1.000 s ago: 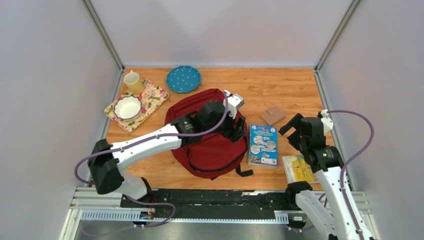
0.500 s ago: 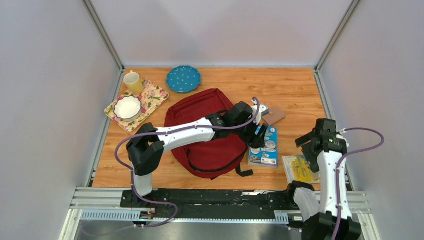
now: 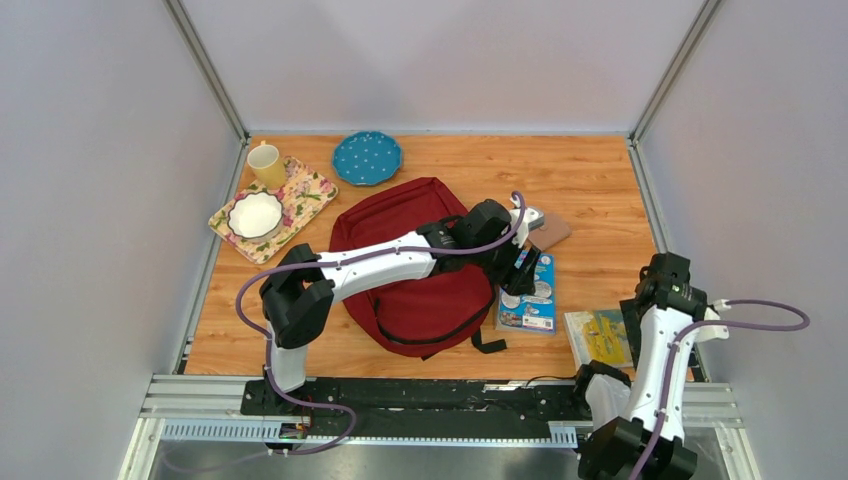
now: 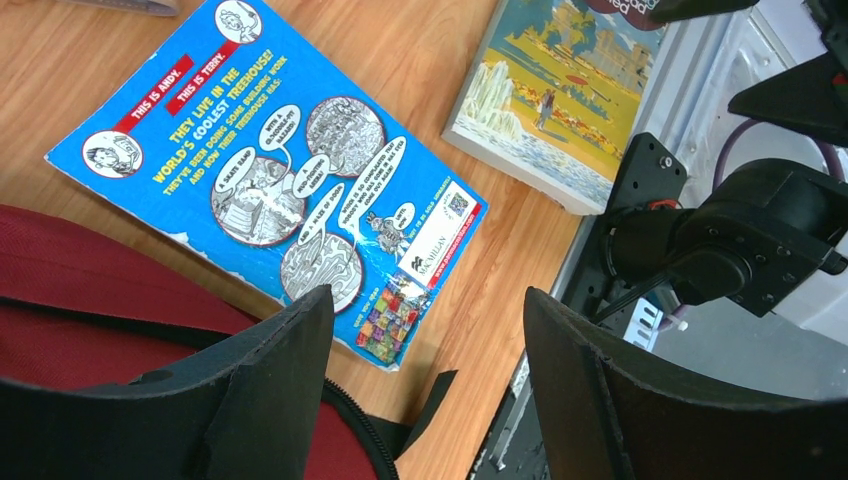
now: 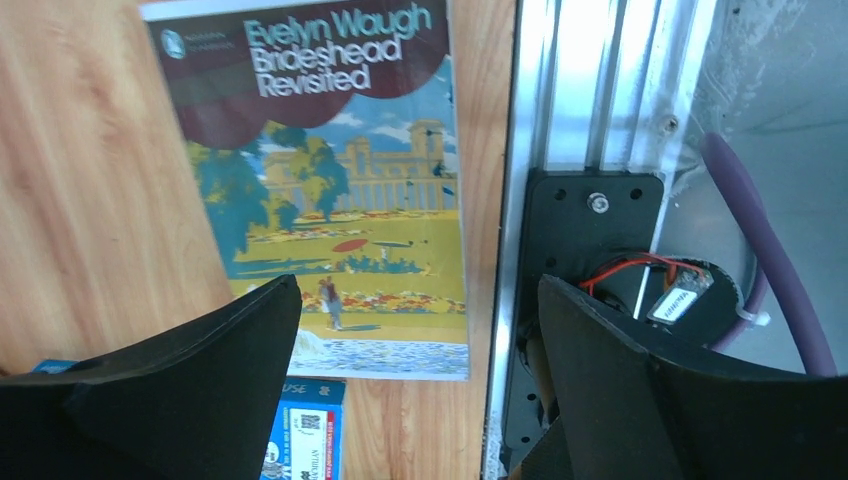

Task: Pack the student bag
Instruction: Pick up the book from the center of the board.

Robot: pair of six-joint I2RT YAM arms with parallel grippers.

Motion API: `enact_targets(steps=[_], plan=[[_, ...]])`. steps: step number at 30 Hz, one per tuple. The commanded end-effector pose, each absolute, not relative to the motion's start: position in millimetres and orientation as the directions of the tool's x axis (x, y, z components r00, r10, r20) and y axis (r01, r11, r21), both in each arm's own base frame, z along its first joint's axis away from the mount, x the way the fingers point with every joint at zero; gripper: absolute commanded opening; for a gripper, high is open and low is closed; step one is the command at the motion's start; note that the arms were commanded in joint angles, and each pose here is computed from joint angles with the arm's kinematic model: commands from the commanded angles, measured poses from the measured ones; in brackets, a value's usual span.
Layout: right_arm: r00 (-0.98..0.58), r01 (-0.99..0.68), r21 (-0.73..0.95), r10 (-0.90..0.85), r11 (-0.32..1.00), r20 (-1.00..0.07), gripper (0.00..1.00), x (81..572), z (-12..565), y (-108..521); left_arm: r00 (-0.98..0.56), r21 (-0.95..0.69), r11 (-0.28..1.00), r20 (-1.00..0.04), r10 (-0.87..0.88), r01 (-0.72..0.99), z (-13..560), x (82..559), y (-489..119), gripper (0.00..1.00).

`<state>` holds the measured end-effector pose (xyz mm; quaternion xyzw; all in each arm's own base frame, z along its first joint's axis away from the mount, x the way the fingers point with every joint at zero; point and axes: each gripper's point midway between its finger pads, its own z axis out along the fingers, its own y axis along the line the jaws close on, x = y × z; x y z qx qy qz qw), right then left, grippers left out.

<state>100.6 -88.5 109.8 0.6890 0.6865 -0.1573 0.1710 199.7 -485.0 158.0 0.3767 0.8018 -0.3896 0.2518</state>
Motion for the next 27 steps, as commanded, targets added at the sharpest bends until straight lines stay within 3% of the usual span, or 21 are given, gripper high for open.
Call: enact_targets(steps=[1, 6, 11, 15, 19, 20, 23, 26, 27], plan=[[0.027, 0.997, -0.054, 0.927, -0.051, -0.375, 0.92, 91.0, 90.4, -80.2, -0.558, -0.428, 0.37, -0.725, 0.404, 0.824, 177.2, 195.7, -485.9, 0.77], [0.063, 0.996, -0.028, 0.92, -0.08, -0.387, 0.95, 105.2, 62.6, -90.6, -0.552, -0.421, 0.37, -0.726, 0.41, 0.828, 175.5, 194.6, -482.2, 0.77], [0.085, 0.985, 0.167, 0.947, -0.034, -0.31, 0.96, 133.2, 39.4, -75.8, -0.533, -0.398, 0.37, -0.736, 0.417, 0.839, 173.3, 196.4, -480.1, 0.77], [0.084, 0.968, 0.25, 0.933, 0.007, -0.351, 0.97, 144.4, 33.4, -81.3, -0.512, -0.381, 0.358, -0.749, 0.421, 0.852, 173.4, 200.0, -483.5, 0.77], [0.03, 0.935, 0.333, 0.91, 0.12, -0.413, 0.97, 164.3, 36.2, -89.5, -0.505, -0.376, 0.357, -0.759, 0.41, 0.855, 172.2, 206.7, -488.3, 0.77], [-0.012, 0.912, 0.373, 0.922, 0.169, -0.388, 0.97, 173.5, 38.9, -81.2, -0.501, -0.375, 0.353, -0.764, 0.406, 0.857, 175.7, 209.3, -490.4, 0.77], [-0.118, 0.843, 0.458, 0.926, 0.284, -0.358, 0.9, 191.7, 38.4, -64.5, -0.512, -0.38, 0.363, -0.756, 0.407, 0.851, 171.4, 215.0, -491.7, 0.77], [-0.166, 0.813, 0.48, 0.922, 0.329, -0.35, 0.75, 197.4, 37.6, -58.4, -0.517, -0.383, 0.369, -0.754, 0.406, 0.847, 169.9, 217.9, -489.6, 0.77], [-0.179, 0.811, 0.473, 0.916, 0.344, -0.359, 0.65, 197.3, 38.1, -59.3, -0.517, -0.384, 0.369, -0.754, 0.404, 0.847, 171.0, 217.9, -488.6, 0.77]])
